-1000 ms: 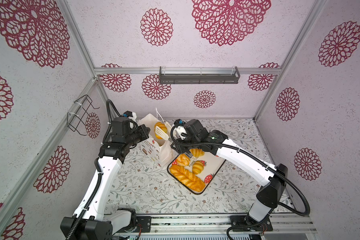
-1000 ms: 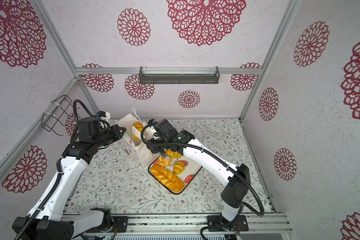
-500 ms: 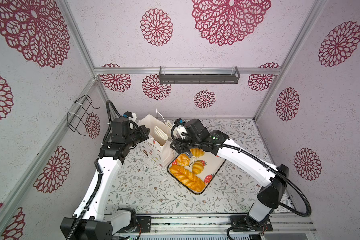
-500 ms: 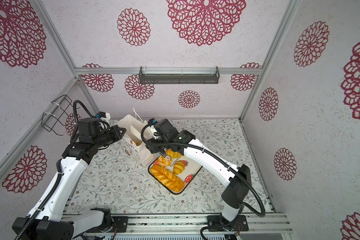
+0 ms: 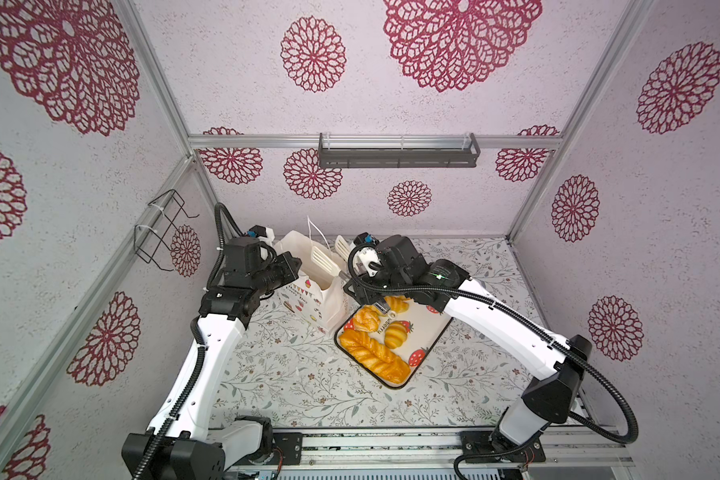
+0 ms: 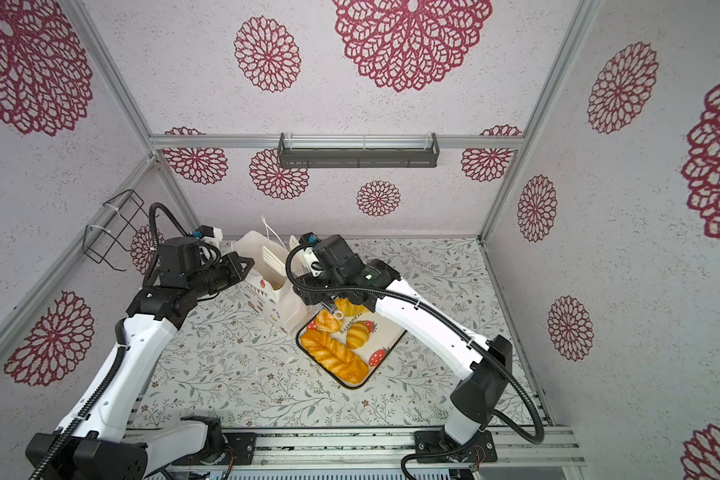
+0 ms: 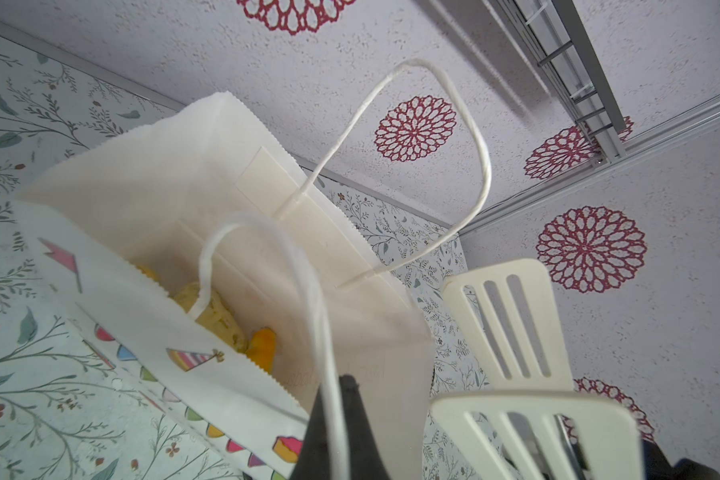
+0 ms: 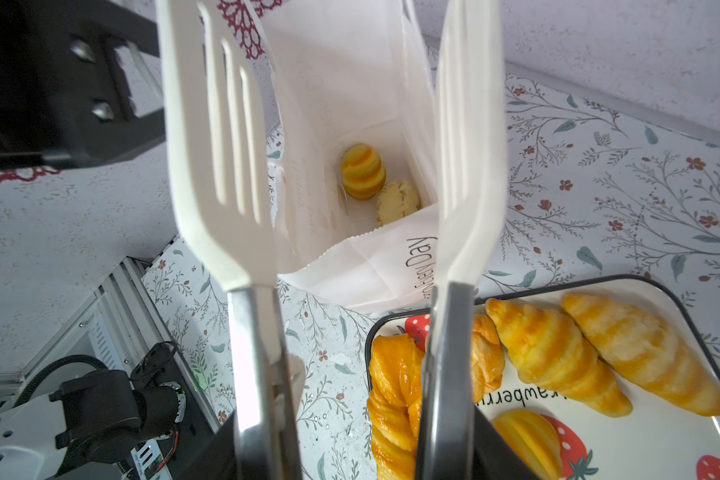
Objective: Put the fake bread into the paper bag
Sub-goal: 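Withdraw the open tongs from the bag toward the tray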
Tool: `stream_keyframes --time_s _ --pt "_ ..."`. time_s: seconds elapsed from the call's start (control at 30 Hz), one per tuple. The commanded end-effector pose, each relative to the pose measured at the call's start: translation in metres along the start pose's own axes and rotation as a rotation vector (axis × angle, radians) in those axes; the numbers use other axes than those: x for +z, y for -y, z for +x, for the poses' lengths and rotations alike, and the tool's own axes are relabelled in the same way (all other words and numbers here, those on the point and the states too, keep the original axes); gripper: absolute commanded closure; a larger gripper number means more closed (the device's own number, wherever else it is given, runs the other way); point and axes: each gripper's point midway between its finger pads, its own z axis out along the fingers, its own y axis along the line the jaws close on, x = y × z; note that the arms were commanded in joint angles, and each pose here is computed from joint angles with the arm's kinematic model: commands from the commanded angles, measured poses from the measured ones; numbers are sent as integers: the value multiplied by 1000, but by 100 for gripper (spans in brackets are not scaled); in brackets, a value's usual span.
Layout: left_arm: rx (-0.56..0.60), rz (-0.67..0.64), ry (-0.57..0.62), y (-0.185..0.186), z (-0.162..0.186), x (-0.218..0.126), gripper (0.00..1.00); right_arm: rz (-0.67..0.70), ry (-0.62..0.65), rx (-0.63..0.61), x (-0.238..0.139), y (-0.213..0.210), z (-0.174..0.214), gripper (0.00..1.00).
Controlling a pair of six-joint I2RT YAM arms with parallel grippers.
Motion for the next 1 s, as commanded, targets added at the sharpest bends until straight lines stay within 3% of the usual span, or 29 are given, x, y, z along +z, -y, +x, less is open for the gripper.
stream_keyframes --time_s 0.0,0.57,0.97 --pt "-2 7 20 1 -6 -1 100 8 108 -3 -41 -3 -20 50" --pt "-1 -19 23 -4 -4 -3 100 118 130 120 -88 39 52 50" --pt "26 -7 19 11 -2 -14 100 182 89 216 -96 66 118 50"
